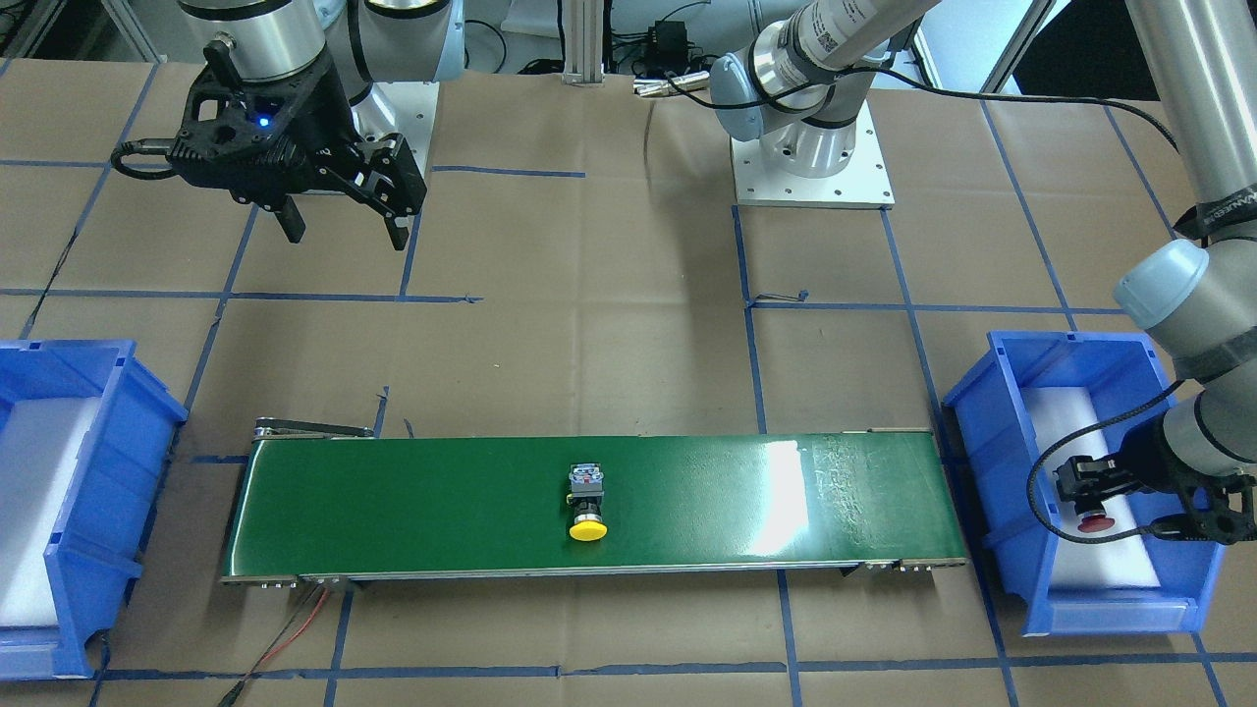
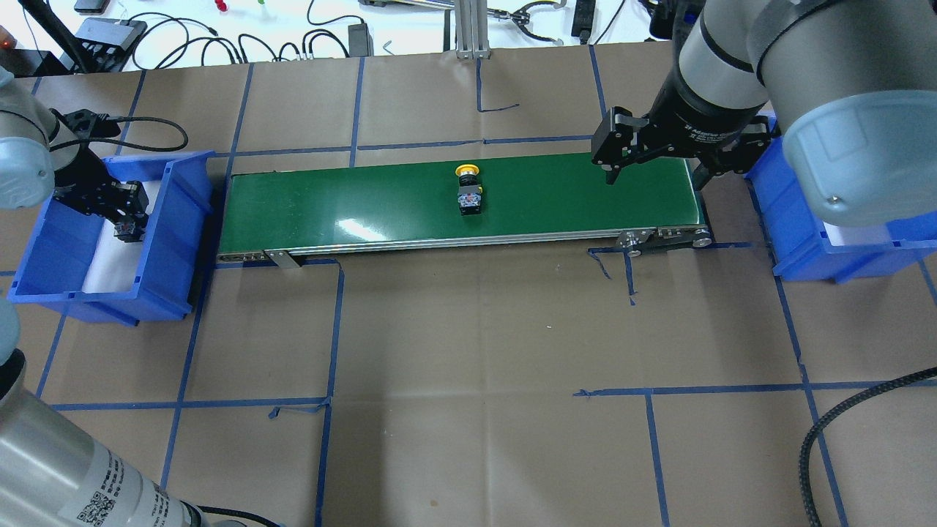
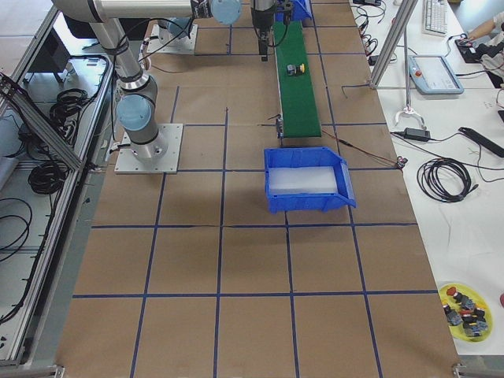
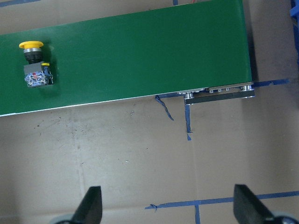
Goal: Transport two buttons from left to right
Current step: 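Lift the red button and carry it over the belt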
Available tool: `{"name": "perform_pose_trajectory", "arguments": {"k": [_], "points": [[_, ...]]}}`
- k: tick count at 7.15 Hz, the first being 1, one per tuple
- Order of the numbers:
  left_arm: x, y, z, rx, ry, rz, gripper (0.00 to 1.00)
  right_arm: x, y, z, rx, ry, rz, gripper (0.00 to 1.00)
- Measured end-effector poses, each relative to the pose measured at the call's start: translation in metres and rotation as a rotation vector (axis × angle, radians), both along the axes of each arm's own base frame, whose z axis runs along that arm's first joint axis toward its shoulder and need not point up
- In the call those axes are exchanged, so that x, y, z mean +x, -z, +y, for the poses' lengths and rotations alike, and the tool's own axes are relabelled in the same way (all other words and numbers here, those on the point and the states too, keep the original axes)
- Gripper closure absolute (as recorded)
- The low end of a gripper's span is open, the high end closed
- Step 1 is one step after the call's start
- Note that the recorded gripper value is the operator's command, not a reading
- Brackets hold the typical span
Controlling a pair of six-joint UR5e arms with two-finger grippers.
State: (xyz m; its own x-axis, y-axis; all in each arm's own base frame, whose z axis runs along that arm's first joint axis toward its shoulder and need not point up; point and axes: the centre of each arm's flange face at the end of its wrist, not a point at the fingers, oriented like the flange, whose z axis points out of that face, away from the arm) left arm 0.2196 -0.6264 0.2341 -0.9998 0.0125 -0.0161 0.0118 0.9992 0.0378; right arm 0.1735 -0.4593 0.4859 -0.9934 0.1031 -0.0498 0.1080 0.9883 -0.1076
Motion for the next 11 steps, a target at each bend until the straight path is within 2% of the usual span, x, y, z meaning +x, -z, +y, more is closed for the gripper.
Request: {"name": "perform_pose_trajectory", "arguments": {"k": [2,4,6,9,11], "points": [[-0.003,-0.053,-0.001,-0.007,0.007,-0.004,0.92,0.0,0.0,0.0,0.0,0.002,0.0,0.0],[-0.013,-0.141,0.003,0.023,0.006,0.012,0.92,0.0,0.0,0.0,0.0,0.003,0.0,0.0],[-0.054,-0.195,-0.004,0.047,0.019,0.008,0.92,0.0,0.0,0.0,0.001,0.002,-0.001,0.0],[-0.18,-0.198,-0.023,0.066,-0.036,-0.016,0.92,0.0,0.0,0.0,0.0,0.001,-0.001,0.0],[-0.247,-0.165,-0.019,0.108,-0.051,-0.017,0.92,0.0,0.0,0.0,0.0,0.0,-0.001,0.0]]}}
